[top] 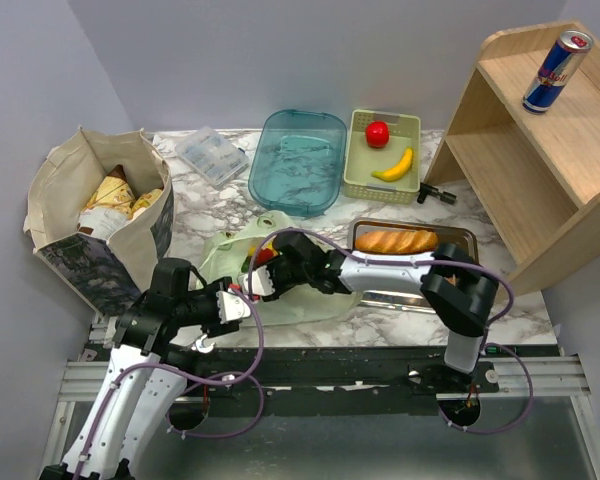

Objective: Untie the knot of the grocery bags and take out the mixed food

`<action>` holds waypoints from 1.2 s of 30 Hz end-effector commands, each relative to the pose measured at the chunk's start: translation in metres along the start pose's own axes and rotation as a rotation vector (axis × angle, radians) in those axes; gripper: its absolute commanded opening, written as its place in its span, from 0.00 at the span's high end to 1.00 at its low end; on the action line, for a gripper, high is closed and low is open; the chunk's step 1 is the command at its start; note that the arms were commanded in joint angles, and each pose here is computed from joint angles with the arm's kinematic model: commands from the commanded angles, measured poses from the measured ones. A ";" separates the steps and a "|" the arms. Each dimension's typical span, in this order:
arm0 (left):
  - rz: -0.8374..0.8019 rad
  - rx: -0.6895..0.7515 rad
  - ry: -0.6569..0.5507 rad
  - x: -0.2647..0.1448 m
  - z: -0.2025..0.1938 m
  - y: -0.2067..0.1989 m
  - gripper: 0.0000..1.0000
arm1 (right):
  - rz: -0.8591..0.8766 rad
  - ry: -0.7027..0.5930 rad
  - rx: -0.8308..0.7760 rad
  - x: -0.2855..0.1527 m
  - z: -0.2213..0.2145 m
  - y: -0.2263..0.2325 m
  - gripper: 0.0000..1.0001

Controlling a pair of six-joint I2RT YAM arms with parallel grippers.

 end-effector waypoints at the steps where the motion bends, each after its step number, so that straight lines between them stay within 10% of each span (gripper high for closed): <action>1: -0.006 -0.053 0.010 0.005 -0.007 -0.001 0.38 | -0.154 -0.134 0.133 -0.046 0.041 -0.053 0.99; 16: -0.004 -0.114 -0.059 -0.012 0.004 0.003 0.63 | -0.104 -0.180 0.358 -0.077 0.029 -0.048 0.99; 36: 0.002 -0.089 -0.057 -0.013 0.006 0.008 0.59 | -0.248 -0.462 0.559 -0.149 0.108 -0.131 0.99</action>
Point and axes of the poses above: each gripper's point midway between its finger pads, its own x axis out along the fingers, its own y axis along the line the jaws close on, z = x × y, the point moved 2 cm from there along -x, back along the fingers, and after that the axes turned 5 degrees about -x, right-handed, at the moved point
